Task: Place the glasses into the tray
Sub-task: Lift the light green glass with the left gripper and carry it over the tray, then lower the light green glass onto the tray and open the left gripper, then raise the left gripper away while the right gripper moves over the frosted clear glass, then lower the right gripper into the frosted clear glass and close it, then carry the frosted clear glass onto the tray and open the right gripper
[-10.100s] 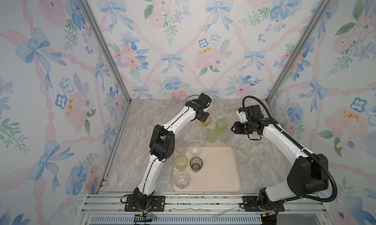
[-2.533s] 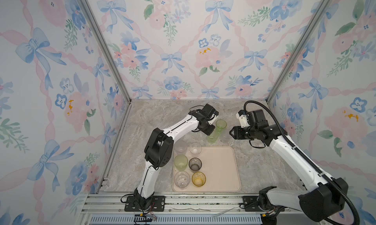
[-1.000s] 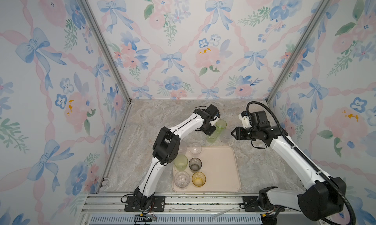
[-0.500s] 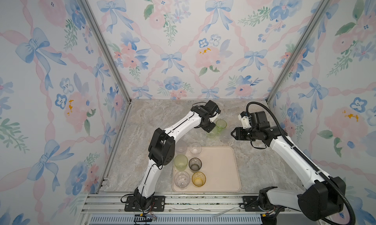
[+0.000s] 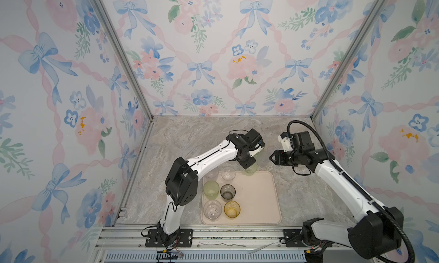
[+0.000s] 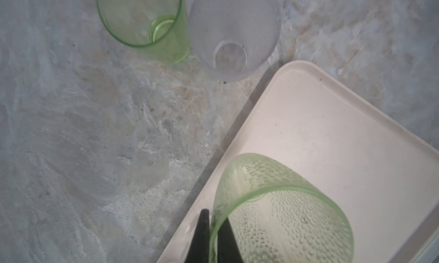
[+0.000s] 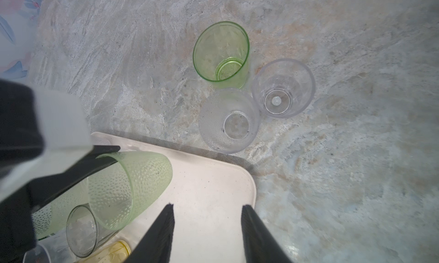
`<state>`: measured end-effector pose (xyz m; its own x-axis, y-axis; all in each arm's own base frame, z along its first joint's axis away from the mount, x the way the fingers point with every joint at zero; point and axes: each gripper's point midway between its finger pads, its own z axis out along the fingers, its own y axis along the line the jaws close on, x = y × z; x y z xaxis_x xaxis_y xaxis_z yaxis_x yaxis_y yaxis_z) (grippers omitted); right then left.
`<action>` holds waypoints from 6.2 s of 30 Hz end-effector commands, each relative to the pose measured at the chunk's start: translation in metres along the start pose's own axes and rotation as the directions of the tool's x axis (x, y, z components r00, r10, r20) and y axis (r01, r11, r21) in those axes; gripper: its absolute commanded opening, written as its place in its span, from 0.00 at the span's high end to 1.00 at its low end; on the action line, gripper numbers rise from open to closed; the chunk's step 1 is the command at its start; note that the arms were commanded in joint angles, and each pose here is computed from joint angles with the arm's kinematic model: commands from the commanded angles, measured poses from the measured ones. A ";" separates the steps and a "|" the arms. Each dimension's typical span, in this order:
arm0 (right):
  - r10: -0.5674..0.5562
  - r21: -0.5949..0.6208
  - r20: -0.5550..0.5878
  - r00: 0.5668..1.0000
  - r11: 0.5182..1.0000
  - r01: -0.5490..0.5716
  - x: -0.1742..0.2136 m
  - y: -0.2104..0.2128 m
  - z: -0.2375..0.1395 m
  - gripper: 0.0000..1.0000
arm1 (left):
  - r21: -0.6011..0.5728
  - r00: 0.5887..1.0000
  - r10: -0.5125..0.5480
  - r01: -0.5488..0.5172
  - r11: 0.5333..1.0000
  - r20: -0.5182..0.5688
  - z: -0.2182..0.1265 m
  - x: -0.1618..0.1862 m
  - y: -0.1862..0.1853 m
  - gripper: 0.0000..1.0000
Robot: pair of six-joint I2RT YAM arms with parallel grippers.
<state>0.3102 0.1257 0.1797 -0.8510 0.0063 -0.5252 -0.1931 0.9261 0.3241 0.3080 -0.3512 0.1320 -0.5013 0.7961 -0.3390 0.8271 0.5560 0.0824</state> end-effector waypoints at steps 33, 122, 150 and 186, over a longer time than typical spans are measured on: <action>0.002 0.002 -0.009 1.000 1.000 -0.002 0.010 0.003 -0.006 0.51 | -0.008 0.988 -0.022 0.021 1.000 -0.152 0.036 0.042 -0.009 0.96; 0.128 0.237 -0.207 0.970 0.969 -0.077 -0.004 -0.042 0.094 0.74 | 0.016 0.768 -0.411 0.464 0.886 0.491 -0.081 0.025 0.153 0.69; 0.012 0.232 -0.155 0.988 0.972 0.024 -0.016 -0.017 0.044 1.00 | -0.002 0.767 -0.432 0.492 0.871 0.474 -0.073 0.039 0.164 0.69; -0.404 0.096 -0.427 0.809 0.869 0.485 0.145 0.100 0.028 1.00 | -0.010 0.721 -0.475 0.555 0.832 0.505 -0.072 0.049 0.172 0.69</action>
<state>0.1783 0.2207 0.1205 -0.8181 -0.5392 -0.2000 -0.5393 0.8401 -0.0588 0.4085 -0.2048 0.1865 -0.6431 0.2094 -0.7366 0.4189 0.9014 -0.1094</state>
